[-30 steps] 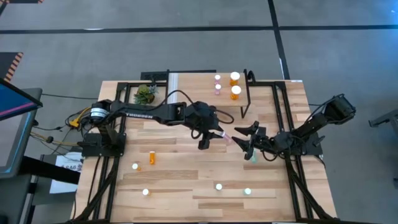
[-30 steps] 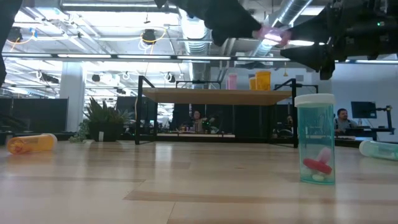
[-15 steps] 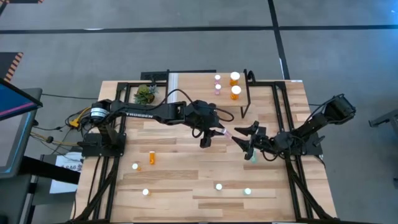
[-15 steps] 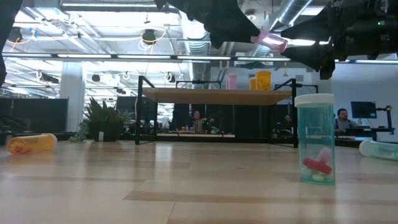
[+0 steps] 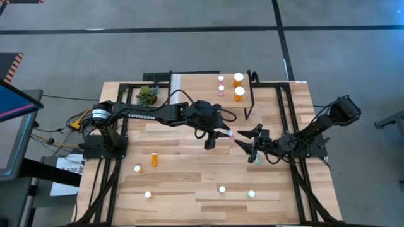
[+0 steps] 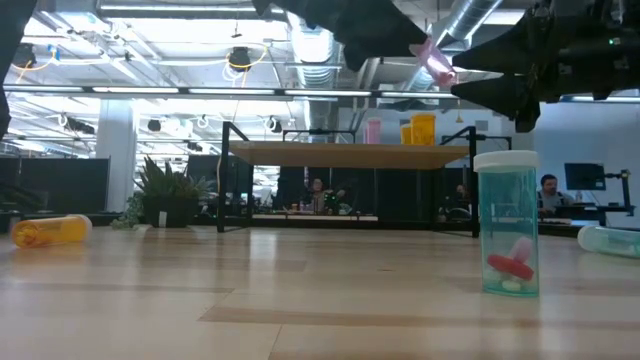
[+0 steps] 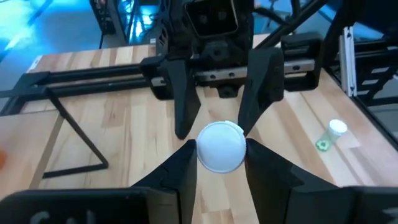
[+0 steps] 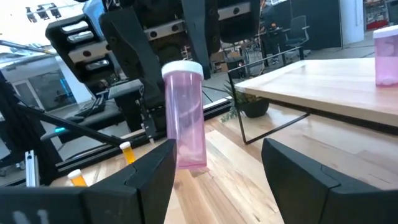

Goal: Pick and place medicine bottles onto shelf by color
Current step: Put the pink pill bottle on the shelf aligned with the other pink pill bottles

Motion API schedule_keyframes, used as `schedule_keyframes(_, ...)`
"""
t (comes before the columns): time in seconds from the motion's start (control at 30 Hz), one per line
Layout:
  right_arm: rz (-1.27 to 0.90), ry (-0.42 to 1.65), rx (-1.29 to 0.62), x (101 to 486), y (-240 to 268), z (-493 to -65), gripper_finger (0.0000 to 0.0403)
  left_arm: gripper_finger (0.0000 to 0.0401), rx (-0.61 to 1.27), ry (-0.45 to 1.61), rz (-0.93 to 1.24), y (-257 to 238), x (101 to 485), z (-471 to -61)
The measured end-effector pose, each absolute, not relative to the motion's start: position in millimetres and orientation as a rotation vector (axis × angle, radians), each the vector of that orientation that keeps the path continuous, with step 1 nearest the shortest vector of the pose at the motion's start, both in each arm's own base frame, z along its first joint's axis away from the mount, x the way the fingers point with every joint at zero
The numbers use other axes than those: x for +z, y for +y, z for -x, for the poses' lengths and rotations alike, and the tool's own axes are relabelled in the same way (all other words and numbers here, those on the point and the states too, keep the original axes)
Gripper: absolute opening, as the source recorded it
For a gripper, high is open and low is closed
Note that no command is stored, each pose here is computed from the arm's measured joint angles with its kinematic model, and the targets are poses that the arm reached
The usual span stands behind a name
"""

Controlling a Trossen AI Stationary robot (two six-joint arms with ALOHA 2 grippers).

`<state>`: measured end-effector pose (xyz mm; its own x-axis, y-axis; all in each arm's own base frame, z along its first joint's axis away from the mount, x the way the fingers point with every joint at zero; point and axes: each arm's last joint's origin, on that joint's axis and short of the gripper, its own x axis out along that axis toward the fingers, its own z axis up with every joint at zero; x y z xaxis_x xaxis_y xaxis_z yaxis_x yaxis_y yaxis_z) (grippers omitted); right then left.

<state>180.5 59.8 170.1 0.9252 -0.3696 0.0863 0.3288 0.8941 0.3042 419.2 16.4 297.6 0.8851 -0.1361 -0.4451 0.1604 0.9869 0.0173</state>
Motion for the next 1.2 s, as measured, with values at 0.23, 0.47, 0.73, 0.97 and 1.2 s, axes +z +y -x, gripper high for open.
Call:
schedule_keyframes(0.23, -0.300, -0.149, -0.374, 171, 58, -182, 0.0260, 0.0105, -0.219, 0.394, -0.042, 11, 303, -422)
schedule_keyframes(0.47, -0.276, -0.119, -0.389, 178, 57, -195, 0.0260, 0.0105, -0.242, 0.365, -0.046, 7, 306, -423)
schedule_keyframes(0.73, -0.246, -0.073, -0.390, 177, 62, -199, 0.0260, 0.0105, -0.197, 0.467, -0.067, 11, 303, -414)
schedule_keyframes(0.97, -0.242, -0.071, -0.402, 178, 62, -197, 0.0260, 0.0105, 0.002, 0.553, -0.133, 35, 315, -394)
schedule_keyframes(1.2, -0.233, -0.062, -0.432, 176, 61, -197, 0.0260, 0.0105, 0.178, 0.582, -0.110, 65, 328, -391)
